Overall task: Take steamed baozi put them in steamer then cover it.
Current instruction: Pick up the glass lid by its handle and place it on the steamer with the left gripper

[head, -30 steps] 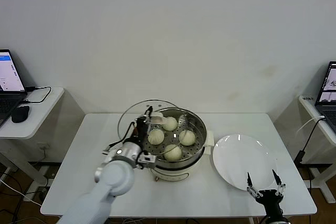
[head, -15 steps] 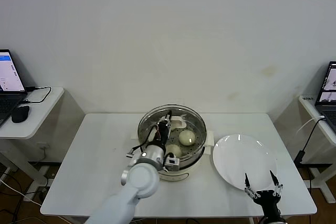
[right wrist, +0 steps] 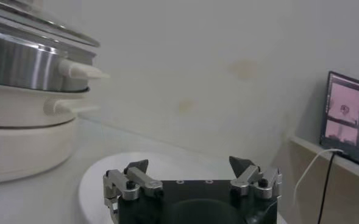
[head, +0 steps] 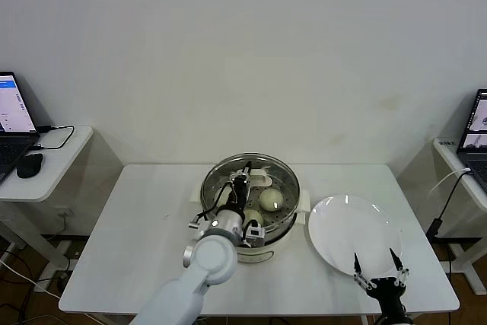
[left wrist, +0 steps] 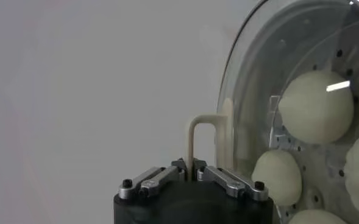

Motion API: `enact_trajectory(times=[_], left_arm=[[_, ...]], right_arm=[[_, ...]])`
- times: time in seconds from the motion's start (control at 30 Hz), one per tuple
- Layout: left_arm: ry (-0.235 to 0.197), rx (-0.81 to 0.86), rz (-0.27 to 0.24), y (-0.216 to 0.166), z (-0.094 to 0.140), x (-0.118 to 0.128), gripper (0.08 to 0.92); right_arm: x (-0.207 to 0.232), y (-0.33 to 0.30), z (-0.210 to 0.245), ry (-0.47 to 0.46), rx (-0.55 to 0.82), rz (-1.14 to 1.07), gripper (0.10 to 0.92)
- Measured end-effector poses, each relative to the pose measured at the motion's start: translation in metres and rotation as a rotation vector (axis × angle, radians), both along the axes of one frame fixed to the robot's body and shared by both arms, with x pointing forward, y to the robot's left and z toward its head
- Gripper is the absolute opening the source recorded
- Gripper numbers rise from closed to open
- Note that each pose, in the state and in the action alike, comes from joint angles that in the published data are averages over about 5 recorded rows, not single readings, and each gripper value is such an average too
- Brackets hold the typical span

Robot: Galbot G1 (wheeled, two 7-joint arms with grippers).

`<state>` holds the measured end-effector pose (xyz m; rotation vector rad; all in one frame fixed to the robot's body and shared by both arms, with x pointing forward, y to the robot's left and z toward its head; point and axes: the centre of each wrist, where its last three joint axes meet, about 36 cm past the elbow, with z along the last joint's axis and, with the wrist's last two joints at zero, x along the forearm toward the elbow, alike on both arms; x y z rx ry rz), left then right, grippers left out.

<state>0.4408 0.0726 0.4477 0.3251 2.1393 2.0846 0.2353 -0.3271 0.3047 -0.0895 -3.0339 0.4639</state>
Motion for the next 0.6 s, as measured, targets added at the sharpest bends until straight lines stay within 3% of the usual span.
enact_trajectory(times=[0.6], left_arm=[[0.003, 0.006, 0.010, -0.0015, -0.0096, 0.0034, 0.139]], right_arm=[[-0.0013, 0.0011, -0.0019, 0.004, 0.000, 0.008, 0.823]])
